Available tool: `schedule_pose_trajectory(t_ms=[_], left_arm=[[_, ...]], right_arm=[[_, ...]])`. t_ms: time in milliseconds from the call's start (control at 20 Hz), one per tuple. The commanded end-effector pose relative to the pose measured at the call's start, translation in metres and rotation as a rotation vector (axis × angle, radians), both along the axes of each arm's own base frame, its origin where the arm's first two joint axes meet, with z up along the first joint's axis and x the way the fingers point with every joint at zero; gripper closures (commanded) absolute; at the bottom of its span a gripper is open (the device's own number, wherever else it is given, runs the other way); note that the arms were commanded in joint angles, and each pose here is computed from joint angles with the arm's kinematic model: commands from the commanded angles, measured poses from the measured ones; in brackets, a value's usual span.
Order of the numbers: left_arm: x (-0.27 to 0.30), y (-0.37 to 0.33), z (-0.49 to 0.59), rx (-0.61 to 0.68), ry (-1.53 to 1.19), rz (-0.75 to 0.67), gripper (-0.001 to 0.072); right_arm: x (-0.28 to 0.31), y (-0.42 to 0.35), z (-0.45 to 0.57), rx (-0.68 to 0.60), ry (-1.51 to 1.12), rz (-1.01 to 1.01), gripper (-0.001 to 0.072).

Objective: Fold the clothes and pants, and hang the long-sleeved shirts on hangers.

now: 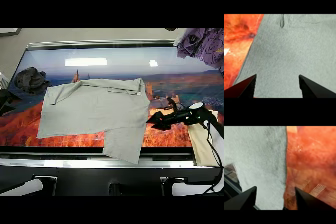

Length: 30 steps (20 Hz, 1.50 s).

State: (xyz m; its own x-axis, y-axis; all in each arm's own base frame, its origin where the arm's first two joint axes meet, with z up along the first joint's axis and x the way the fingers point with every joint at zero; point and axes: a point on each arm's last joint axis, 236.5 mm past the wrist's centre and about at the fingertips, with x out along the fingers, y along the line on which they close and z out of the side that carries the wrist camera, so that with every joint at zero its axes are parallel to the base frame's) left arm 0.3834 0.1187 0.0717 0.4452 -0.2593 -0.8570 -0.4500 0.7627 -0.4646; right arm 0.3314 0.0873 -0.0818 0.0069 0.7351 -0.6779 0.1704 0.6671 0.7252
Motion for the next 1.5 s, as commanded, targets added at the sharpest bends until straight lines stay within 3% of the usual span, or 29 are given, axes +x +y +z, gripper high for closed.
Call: schedule_pose_trajectory(t_ms=[0,250,350,450,500,600,900,1450], left_arm=[[0.001,0.003,-0.001,0.011,-0.012,0.013,0.0101],[0.001,0.003,-0.001,0.011,-0.011,0.012,0.0101],[0.001,0.003,-0.001,0.010,-0.012,0.013,0.0103],[-0.003,0.002,-0.004,-0.018,0.024,0.058,0.0105],[-0.007,0.000,-0.010,-0.016,0.035,0.041,0.0104],[-0.025,0.004,-0.035,-0.033,0.079,0.034,0.0099],[-0.092,-0.004,-0.110,-0.265,0.069,0.082,0.0092],[-0.124,-0.018,-0.160,-0.363,0.119,0.108,0.0092]], right_arm=[[-0.010,0.016,-0.020,-0.015,-0.026,0.021,0.0163],[0.004,0.037,-0.019,-0.013,-0.074,0.010,0.0187],[0.000,0.047,-0.019,-0.008,-0.076,0.038,0.0286],[0.003,0.049,-0.017,0.000,-0.080,0.028,0.0572],[0.003,0.049,-0.016,0.002,-0.080,0.025,0.0660],[0.001,0.050,-0.014,0.009,-0.074,0.028,0.0674],[-0.005,0.053,-0.011,0.027,-0.046,0.037,0.0674],[-0.002,0.051,-0.013,0.018,-0.046,0.020,0.0674]])
